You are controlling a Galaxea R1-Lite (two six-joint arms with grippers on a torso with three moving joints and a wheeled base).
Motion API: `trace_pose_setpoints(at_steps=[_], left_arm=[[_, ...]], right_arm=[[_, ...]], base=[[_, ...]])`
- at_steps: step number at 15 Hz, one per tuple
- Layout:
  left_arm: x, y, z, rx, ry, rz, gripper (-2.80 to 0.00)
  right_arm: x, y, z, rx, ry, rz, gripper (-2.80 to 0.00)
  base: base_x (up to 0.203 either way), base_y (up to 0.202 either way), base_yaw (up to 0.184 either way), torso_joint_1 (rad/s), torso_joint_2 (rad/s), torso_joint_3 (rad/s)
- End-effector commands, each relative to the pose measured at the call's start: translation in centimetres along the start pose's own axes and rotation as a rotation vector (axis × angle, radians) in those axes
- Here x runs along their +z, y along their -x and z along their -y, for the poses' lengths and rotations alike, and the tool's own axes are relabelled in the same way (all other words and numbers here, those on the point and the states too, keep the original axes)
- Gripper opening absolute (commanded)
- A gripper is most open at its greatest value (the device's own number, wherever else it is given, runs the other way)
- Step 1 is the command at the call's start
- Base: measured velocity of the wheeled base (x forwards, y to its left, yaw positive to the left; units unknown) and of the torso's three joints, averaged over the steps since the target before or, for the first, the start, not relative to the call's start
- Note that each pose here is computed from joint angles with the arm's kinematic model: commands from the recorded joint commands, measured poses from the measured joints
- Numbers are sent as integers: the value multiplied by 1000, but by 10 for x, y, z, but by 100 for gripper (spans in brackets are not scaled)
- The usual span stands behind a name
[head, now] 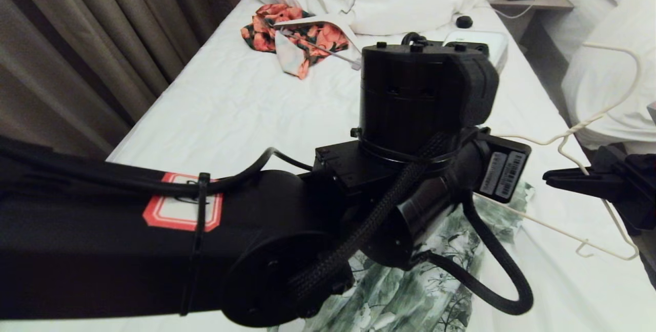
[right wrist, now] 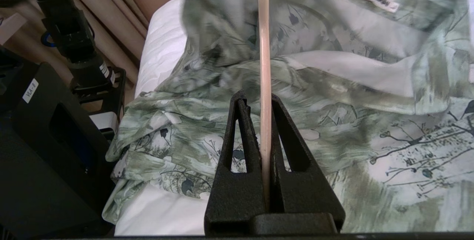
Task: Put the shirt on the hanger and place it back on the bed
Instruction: Hook one side of the shirt onto the hanger
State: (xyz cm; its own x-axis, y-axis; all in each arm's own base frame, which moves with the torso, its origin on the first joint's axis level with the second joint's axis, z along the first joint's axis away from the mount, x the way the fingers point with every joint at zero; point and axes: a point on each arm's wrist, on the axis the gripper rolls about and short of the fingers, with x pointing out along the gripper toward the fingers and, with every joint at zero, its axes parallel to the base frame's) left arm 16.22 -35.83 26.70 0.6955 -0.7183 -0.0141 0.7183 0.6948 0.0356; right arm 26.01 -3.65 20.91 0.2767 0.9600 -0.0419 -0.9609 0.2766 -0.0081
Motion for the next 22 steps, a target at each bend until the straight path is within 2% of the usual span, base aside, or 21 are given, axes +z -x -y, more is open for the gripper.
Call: trace_pose_setpoints(at_steps=[1,4,6,7,9,11,13,16,18,22], left_arm=[[7,12,22,-61,2,20,-280],[5,24,47,-111,-35,16,-280],[-5,18,49,-109,-56,-7,-280],[-7,14,45,-95,-65,-11,-280],[-9,7,23,-40,-70,-22,-280],[6,17,-2,9,-72,3,-280],[20,33,-20,43,-120,21,-280],[30,60,-33,51,-154,-18,-280],[32,74,-39,55,-163,-38,-280],[24,90,-45,89,-202,-84,-280]], right_arm=[[0,0,2,8,3,5,-280],[-4,-8,9,37,12,9,-280],[-3,-20,10,82,34,12,-280],[-3,-27,8,106,37,13,-280],[-2,-32,5,122,42,12,-280],[-2,-28,6,107,43,10,-280],[-7,-16,11,59,32,6,-280],[-11,-10,10,35,17,4,-280],[-6,-8,5,33,35,6,-280],[-4,-5,1,22,40,5,-280]], base=[[0,0,0,0,0,0],[0,0,0,0,0,0],[0,0,0,0,0,0],[0,0,0,0,0,0],[0,0,0,0,0,0],[0,0,0,0,0,0],[0,0,0,0,0,0],[0,0,0,0,0,0],[0,0,0,0,0,0],[0,0,0,0,0,0]])
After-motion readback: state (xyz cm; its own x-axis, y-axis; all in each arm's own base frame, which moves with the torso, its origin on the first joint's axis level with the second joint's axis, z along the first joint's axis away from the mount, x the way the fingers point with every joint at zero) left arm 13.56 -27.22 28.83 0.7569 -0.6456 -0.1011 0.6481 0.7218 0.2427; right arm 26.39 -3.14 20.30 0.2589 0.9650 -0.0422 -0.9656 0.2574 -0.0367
